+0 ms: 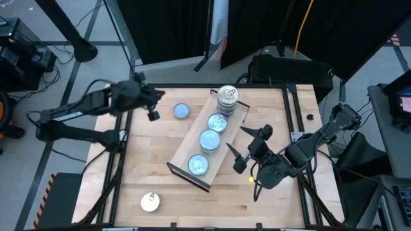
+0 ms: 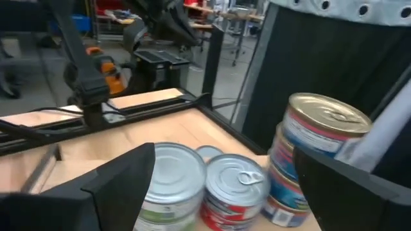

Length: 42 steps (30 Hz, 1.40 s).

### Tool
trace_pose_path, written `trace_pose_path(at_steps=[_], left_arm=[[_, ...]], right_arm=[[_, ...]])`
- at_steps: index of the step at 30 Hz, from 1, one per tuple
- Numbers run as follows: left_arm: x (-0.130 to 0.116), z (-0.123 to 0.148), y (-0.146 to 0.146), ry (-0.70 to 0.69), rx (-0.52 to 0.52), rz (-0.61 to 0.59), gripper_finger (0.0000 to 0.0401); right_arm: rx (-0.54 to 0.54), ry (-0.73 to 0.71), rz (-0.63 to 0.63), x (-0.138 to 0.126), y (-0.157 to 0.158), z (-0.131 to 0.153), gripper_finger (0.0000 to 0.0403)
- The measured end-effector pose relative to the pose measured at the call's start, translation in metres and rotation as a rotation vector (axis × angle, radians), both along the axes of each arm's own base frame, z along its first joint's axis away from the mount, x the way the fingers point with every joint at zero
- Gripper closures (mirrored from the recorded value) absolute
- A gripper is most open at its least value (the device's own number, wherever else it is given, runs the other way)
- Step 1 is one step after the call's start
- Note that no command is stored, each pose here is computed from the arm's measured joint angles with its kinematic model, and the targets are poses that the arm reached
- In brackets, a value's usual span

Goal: Stack canned seafood by type on shelf
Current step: Stack the green tuna can on top of the green tuna can on the shelf

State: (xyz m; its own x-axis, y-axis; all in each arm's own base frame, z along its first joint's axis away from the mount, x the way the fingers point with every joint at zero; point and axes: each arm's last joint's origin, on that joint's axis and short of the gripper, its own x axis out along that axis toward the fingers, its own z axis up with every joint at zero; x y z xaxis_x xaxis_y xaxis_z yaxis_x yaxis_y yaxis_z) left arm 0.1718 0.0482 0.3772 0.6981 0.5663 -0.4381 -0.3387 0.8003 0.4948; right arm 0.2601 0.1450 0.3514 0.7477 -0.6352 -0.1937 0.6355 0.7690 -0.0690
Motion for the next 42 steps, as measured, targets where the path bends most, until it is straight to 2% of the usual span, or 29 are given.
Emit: trace_pose_path(at_steps=[2, 7, 13, 15, 19, 25, 34, 42], left_arm=[[0.005, -0.006, 0.015, 0.021, -0.054, 0.002, 0.0391], [0.014, -0.033, 0.055, 0.122, -0.168, 0.006, 0.0392], [0.015, -0.08, 0.094, 0.194, -0.467, -0.124, 0.0391], [0.019, -0.095, 0.103, 0.235, -0.478, -0.113, 0.0391], [0.028, -0.118, 0.117, 0.308, -0.52, -0.01, 0.0391], [0.043, -0.154, 0.13, 0.468, -0.545, -0.013, 0.0391], [0.056, -0.181, 0.133, 0.552, -0.594, -0.026, 0.0391], [0.071, -0.201, 0.127, 0.671, -0.517, 0.011, 0.0391]], right_arm=[[0.001, 0.0, -0.02, -0.003, -0.001, -0.003, 0.0041], [-0.001, 0.032, -0.036, -0.007, -0.004, -0.008, 0.0041], [-0.074, 0.077, -0.049, -0.008, -0.005, -0.009, 0.0041], [-0.117, 0.091, -0.063, -0.009, -0.006, -0.009, 0.0041], [-0.185, 0.119, -0.094, -0.008, -0.009, -0.008, 0.0041], [-0.239, 0.182, -0.136, -0.004, -0.022, -0.009, 0.0041], [-0.217, 0.249, -0.169, -0.006, -0.038, -0.017, 0.0041], [-0.199, 0.236, -0.183, -0.007, -0.04, -0.018, 0.0041]])
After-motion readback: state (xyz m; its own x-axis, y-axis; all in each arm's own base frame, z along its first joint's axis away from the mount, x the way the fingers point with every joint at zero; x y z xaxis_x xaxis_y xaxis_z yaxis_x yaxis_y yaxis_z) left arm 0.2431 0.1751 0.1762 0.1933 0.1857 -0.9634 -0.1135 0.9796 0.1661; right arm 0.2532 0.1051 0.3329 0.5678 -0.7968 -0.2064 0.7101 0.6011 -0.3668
